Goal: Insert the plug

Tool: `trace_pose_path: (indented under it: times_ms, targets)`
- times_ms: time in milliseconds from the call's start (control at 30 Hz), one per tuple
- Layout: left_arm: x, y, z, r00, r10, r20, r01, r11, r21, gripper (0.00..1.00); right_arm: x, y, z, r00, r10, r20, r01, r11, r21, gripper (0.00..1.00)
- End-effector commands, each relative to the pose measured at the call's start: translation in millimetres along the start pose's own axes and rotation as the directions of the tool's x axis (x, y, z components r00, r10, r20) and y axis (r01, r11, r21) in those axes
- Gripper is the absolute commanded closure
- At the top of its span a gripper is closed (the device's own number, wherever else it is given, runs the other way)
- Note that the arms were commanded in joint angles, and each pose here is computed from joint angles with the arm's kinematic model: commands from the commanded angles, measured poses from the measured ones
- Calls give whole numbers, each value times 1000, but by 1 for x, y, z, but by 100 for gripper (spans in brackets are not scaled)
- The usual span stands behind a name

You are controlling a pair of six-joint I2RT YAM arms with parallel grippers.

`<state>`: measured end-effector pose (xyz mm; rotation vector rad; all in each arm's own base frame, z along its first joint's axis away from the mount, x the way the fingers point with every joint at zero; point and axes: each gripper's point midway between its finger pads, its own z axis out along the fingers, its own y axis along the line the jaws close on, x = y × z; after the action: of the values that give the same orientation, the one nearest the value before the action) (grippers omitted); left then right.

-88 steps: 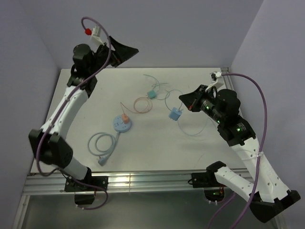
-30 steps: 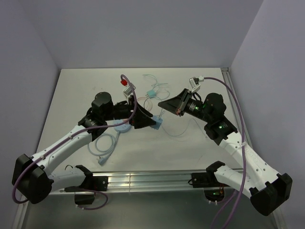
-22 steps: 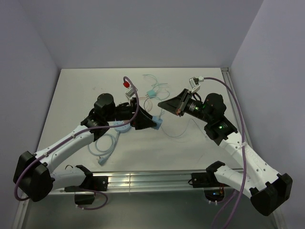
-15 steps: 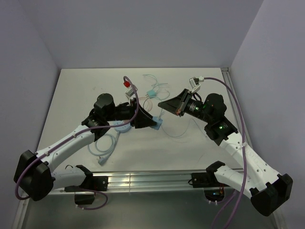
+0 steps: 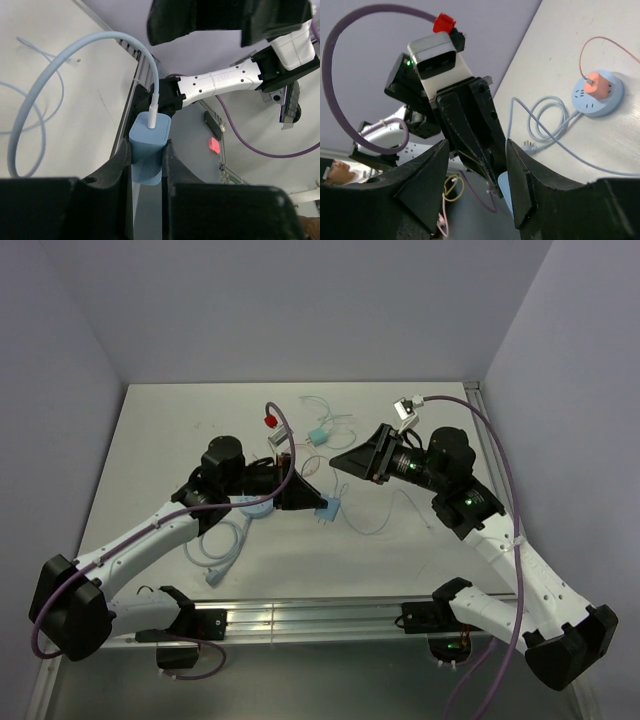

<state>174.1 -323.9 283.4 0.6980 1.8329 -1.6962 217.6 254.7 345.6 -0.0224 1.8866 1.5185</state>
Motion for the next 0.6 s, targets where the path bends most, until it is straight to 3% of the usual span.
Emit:
trace_pose_path:
  times_ms: [0,433,567]
  targets:
    - [-17,-21,-6,995,99,19,-100,995,15,100,8,12,-8,992,-110,-67,108,994,-28,43]
    - [-10,-28,-19,992,124,-37,-122,992,36,100,56,-5,-24,954,-178,-241,159,982,-99,44]
    - [-6,-32,-20,991,123,-55,-120,991,63,100,62,-9,-20,945,-193,-264,172,980,-100,50]
